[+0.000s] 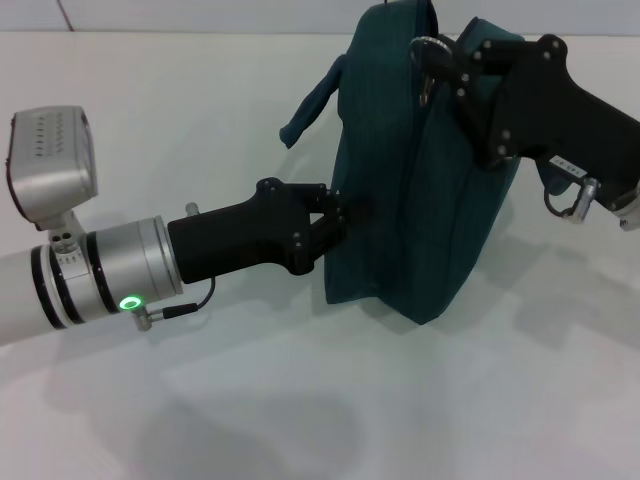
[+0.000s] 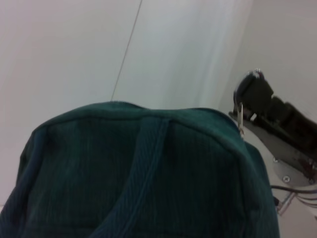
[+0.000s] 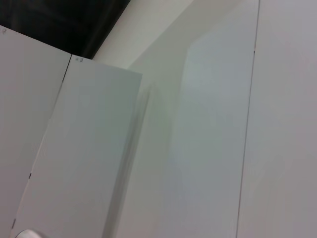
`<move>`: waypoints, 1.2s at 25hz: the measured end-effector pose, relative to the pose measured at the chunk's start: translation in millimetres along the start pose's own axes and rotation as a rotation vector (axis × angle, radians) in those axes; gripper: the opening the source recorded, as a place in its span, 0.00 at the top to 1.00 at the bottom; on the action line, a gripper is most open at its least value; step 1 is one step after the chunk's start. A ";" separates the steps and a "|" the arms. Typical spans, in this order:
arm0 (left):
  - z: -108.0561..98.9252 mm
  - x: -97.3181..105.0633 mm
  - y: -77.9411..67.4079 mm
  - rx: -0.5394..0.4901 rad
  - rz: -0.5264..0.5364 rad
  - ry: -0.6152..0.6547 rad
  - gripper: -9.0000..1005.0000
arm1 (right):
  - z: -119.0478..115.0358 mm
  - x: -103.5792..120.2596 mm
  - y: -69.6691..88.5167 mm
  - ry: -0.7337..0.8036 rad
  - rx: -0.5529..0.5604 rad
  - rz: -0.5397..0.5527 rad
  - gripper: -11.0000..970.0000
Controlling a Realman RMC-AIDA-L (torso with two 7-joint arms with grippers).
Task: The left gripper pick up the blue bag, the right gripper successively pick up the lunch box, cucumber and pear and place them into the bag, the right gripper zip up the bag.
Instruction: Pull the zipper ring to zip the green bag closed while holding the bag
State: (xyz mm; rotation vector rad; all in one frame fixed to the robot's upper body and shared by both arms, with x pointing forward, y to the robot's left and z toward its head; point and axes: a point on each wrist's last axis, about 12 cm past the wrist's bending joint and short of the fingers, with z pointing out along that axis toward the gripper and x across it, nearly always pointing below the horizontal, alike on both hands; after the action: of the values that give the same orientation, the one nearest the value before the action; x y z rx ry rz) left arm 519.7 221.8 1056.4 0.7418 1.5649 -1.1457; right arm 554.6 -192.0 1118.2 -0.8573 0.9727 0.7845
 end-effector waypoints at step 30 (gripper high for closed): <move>-3.4 9.6 -3.9 0.042 0.027 0.096 0.92 | -0.2 3.4 -10.1 0.022 0.086 0.207 0.90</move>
State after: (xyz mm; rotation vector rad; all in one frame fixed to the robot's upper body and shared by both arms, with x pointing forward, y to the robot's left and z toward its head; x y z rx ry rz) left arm 512.1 222.7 1048.6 0.8546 1.6093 -1.1404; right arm 564.5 -196.1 1117.5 -0.6988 1.1189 0.9046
